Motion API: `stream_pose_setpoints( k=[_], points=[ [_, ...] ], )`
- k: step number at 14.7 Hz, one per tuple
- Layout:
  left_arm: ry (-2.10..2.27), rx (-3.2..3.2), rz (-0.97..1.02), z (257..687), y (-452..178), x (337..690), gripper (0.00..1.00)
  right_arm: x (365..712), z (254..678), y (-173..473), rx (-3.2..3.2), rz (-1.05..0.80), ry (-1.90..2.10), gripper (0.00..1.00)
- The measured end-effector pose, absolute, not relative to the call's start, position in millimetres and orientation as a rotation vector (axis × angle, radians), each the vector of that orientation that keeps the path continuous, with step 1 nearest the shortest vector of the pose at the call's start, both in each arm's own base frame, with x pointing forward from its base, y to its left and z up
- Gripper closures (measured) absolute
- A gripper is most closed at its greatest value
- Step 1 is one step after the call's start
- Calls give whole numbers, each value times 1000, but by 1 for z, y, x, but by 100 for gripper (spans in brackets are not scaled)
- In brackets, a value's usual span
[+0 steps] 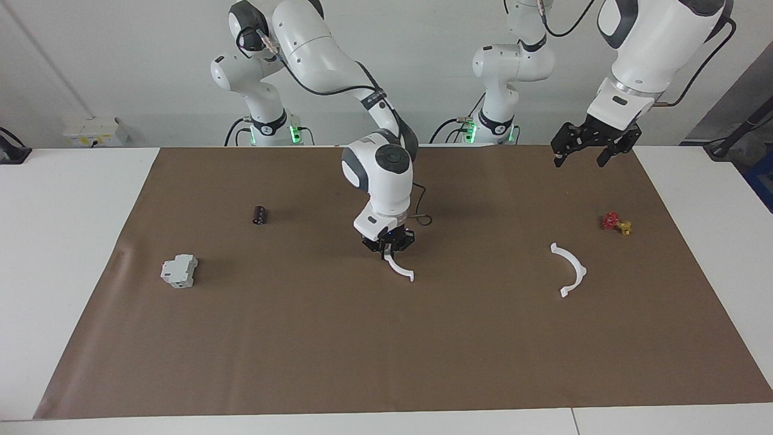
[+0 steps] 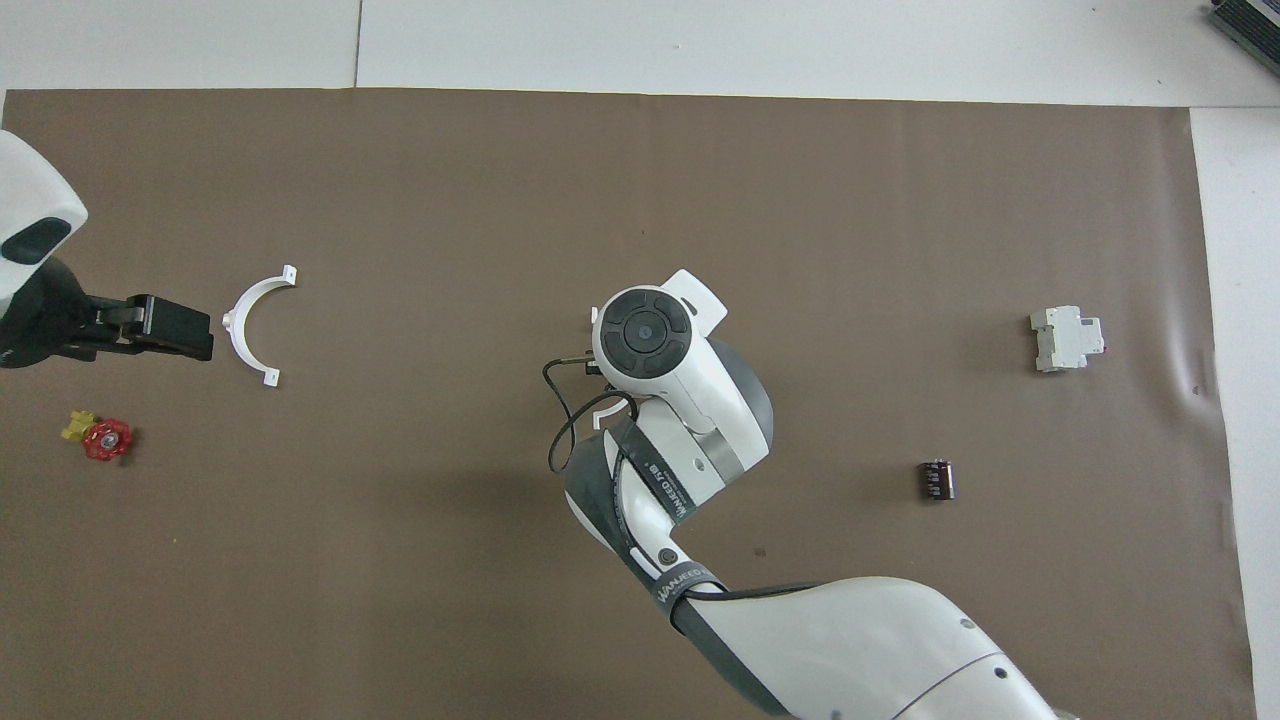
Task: Assemble drain pipe with both arms
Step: 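Carry the clamp half toward the table centre and set it down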
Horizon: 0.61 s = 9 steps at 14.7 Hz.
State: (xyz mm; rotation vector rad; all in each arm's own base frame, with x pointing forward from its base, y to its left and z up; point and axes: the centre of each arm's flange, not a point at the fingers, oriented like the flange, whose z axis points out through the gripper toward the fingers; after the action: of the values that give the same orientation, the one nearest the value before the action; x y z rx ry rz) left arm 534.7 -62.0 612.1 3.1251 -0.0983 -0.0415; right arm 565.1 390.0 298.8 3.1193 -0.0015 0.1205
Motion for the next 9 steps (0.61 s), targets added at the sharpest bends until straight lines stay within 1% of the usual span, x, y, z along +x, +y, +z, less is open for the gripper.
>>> stream_pose_setpoints(
  k=[4,5,6,9],
  points=[
    [-98,3125,-41,612,-62,535,0,565,297,390,3119,119,-2,79],
    [-98,3125,-41,612,-62,535,0,565,297,389,3118,119,-2,74],
    [-98,3125,-41,612,-62,535,0,565,297,389,3118,119,-2,63],
    [-98,3125,-41,611,-62,535,0,564,302,393,3124,131,6,33]
  ],
)
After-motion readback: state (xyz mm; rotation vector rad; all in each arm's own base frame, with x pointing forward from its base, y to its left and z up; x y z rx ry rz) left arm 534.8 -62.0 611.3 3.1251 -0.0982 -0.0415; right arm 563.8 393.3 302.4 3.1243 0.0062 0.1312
